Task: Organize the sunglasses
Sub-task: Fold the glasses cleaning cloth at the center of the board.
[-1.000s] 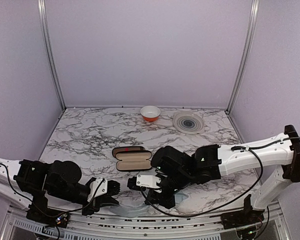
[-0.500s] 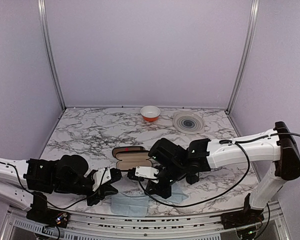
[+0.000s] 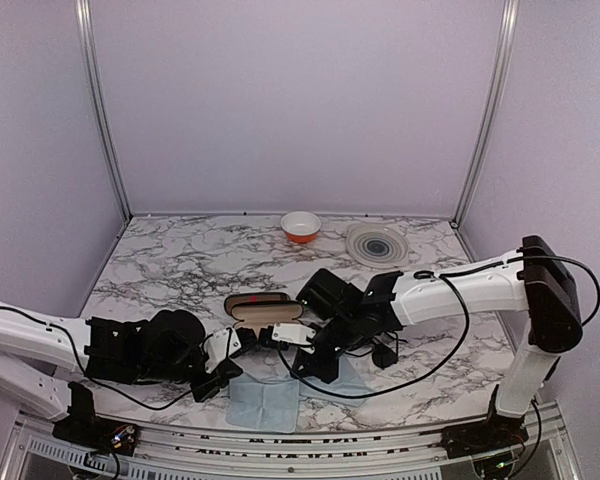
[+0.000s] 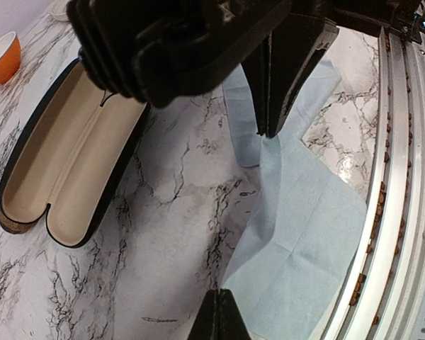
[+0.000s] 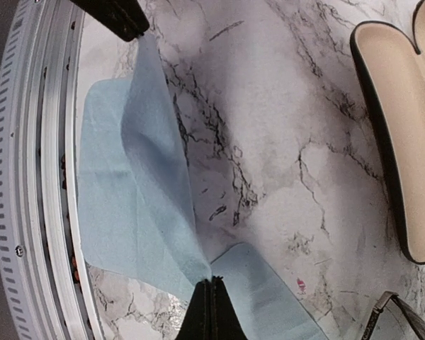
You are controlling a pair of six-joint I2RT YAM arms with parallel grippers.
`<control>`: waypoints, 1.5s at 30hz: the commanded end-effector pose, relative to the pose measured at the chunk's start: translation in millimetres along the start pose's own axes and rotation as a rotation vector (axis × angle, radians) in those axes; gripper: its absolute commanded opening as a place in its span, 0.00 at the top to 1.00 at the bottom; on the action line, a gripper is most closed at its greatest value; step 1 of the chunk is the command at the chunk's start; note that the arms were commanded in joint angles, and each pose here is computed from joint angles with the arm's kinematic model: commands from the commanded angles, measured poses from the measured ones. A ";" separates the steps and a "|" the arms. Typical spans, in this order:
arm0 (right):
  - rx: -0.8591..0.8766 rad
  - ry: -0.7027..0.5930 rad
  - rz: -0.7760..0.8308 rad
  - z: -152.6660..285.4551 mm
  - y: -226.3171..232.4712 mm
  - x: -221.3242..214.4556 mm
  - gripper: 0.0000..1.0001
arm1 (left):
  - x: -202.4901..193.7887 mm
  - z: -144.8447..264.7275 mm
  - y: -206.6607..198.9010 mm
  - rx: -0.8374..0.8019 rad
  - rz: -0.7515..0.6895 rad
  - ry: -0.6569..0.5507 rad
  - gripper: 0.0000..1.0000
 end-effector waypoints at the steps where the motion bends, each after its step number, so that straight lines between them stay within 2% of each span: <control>1: 0.020 -0.038 0.022 -4.8 -11.0 12.0 1.00 | -3.5 -12.5 8.2 0.062 0.042 0.006 1.00; 11: 0.007 -0.038 -0.006 -19.5 -30.9 12.9 1.00 | -13.5 -32.1 23.9 0.107 0.080 0.075 1.00; 19: -0.031 -0.051 -0.030 -25.3 -48.3 13.8 0.96 | -16.6 -49.0 31.4 0.110 0.106 0.115 1.00; 23: -0.044 -0.052 -0.043 -27.3 -55.9 14.7 0.92 | -17.7 -54.0 35.6 0.127 0.119 0.132 1.00; 26: -0.079 -0.057 -0.049 -27.1 -60.9 16.0 0.84 | -18.5 -56.6 38.3 0.141 0.124 0.142 1.00; 29: -0.120 -0.079 -0.065 -22.2 -67.8 19.7 0.81 | -17.0 -60.0 42.9 0.166 0.134 0.154 1.00; 30: -0.128 -0.090 -0.065 -19.3 -68.0 21.6 0.81 | -16.4 -61.0 44.3 0.173 0.138 0.163 0.99; 34: -0.141 -0.137 -0.050 -3.8 -63.0 28.5 0.79 | -11.4 -62.3 50.5 0.207 0.149 0.177 0.80; 39: -0.156 -0.157 -0.056 11.8 -56.5 22.7 0.78 | -9.8 -56.6 54.6 0.245 0.147 0.212 0.66; 43: -0.164 -0.190 -0.066 26.3 -49.3 16.0 0.76 | -8.8 -41.1 54.6 0.250 0.144 0.191 0.64; 45: -0.160 -0.210 -0.055 32.5 -42.2 11.3 0.73 | -6.2 -28.0 54.1 0.250 0.146 0.135 0.65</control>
Point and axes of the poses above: each gripper's point midway between its finger pads, its own z axis back along the fingers, its own y axis along the line the jaws close on, x = y × z, the point moved 10 cm from there along z, back along the fingers, and after that the axes turned 11 degrees about -z, right-handed, at the moved point
